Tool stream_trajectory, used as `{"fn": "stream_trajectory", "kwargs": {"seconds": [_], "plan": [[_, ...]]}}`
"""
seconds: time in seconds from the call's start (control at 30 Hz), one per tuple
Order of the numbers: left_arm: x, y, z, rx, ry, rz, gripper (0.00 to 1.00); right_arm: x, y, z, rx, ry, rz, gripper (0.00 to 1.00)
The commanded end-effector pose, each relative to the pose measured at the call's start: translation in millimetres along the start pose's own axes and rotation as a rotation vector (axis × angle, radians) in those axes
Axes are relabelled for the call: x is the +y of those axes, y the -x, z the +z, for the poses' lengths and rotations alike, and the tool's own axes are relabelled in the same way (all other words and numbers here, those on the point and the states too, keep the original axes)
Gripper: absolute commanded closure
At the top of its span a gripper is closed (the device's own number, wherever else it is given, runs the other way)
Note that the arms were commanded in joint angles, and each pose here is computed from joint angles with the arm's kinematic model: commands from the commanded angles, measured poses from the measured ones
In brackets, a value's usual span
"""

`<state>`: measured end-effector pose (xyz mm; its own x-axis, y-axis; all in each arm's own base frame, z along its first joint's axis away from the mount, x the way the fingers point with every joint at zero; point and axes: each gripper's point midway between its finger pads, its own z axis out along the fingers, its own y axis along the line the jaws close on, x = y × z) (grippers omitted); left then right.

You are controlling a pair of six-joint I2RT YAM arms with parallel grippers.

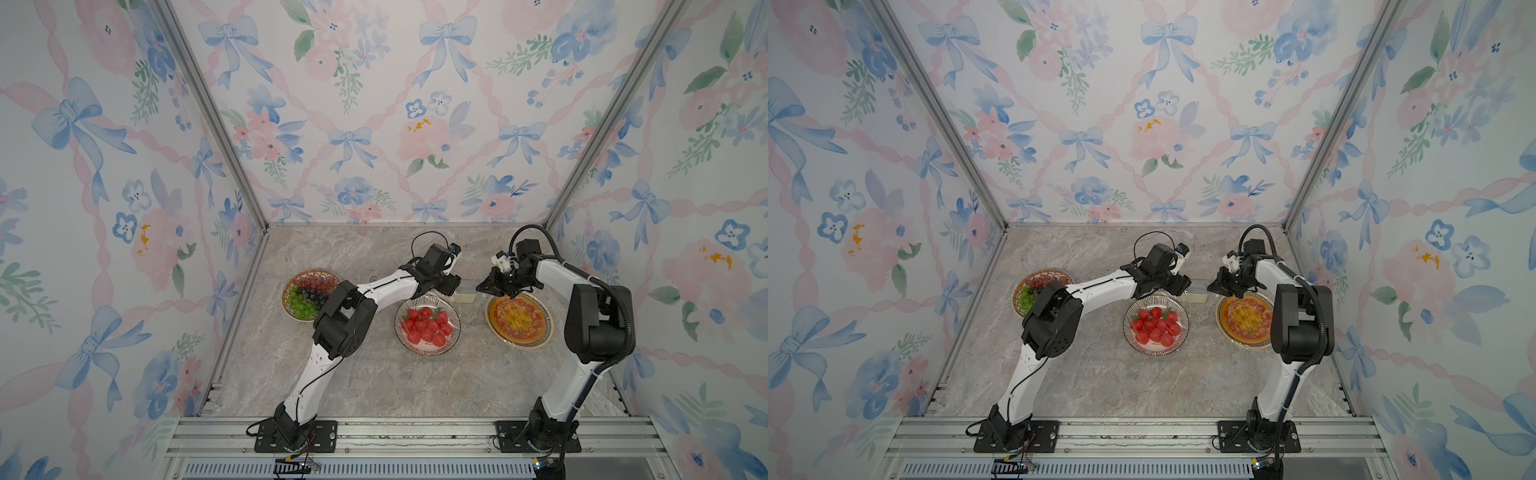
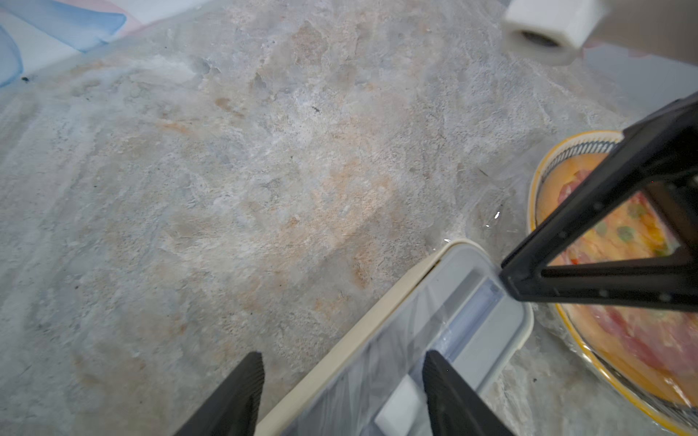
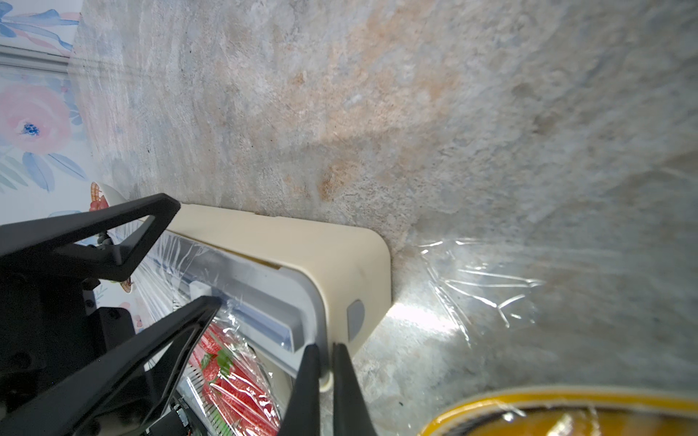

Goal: Wrap the plate with plastic wrap
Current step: Tear off the plastic wrap from the plastic wrap cutting box.

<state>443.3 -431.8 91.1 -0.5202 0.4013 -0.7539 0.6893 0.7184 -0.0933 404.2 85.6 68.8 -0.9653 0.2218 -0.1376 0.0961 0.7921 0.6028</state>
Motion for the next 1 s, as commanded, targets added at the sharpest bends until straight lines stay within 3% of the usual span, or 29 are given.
{"fn": "stream_trajectory", "kwargs": {"seconds": [0.0, 0.97], "plan": [[39, 1, -15, 0.01, 0.116, -0.002, 0.31, -67, -64, 31, 0.223, -0.264, 0.13, 0.93], [75, -12, -41, 0.031, 0.192, -0.028, 0.31, -69, -63, 29, 0.225, -0.294, 0.128, 0.94]]}}
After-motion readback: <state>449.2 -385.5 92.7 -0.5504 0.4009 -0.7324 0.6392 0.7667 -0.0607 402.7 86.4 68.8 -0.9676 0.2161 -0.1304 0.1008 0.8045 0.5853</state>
